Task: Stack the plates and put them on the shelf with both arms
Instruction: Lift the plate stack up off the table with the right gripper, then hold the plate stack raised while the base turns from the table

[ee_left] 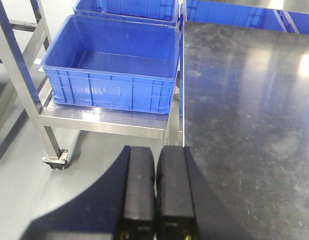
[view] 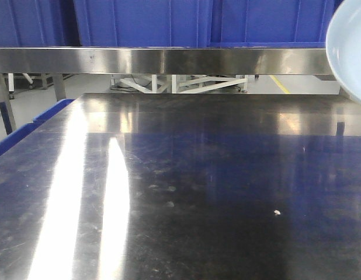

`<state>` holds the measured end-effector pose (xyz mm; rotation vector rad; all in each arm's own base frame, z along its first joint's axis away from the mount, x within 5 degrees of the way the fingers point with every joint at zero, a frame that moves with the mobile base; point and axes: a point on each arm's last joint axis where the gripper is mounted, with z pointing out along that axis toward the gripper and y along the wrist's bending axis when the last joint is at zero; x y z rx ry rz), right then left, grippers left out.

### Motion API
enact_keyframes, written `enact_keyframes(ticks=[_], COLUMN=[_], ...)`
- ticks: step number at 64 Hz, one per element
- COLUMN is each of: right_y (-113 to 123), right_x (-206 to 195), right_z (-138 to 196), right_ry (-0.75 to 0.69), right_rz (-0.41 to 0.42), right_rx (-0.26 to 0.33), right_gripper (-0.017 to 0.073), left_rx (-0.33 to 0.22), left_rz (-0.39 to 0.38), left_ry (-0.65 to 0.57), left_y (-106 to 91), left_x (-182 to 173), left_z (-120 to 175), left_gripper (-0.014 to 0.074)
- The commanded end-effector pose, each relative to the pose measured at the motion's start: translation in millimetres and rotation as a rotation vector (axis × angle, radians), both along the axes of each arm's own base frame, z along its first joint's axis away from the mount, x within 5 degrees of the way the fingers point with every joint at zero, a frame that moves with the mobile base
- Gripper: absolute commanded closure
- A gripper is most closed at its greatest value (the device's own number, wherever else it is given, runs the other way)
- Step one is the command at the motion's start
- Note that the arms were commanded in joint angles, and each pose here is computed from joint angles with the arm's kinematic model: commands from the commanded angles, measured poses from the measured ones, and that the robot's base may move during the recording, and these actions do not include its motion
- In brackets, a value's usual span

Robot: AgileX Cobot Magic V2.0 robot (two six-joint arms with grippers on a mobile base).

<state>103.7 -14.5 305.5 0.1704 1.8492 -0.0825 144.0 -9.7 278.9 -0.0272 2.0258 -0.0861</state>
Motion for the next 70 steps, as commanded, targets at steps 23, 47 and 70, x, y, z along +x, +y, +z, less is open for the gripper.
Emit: enact_keyframes(ticks=[23,47,70], right_y=[0.9,0.9,0.9], right_x=[-1.4,-1.4,-1.4], right_z=[16.9,16.9,16.9], right_ry=[-0.128,-0.128,-0.128], right_rz=[0.013,0.013,0.013], right_rx=[-0.026,-0.026,-0.026], right_gripper=[0.0535,0.0535,0.0535], left_rx=[-0.016,-0.016,-0.016], left_rz=[-0.005,-0.005,-0.005], left_ry=[-0.112,-0.112,-0.112], left_y=[-0.9,-0.9,-0.9], left_x=[3.6,3.6,3.6], left_z=[17.2,17.2,17.2], left_gripper=[0.0507,0.0507,0.0507])
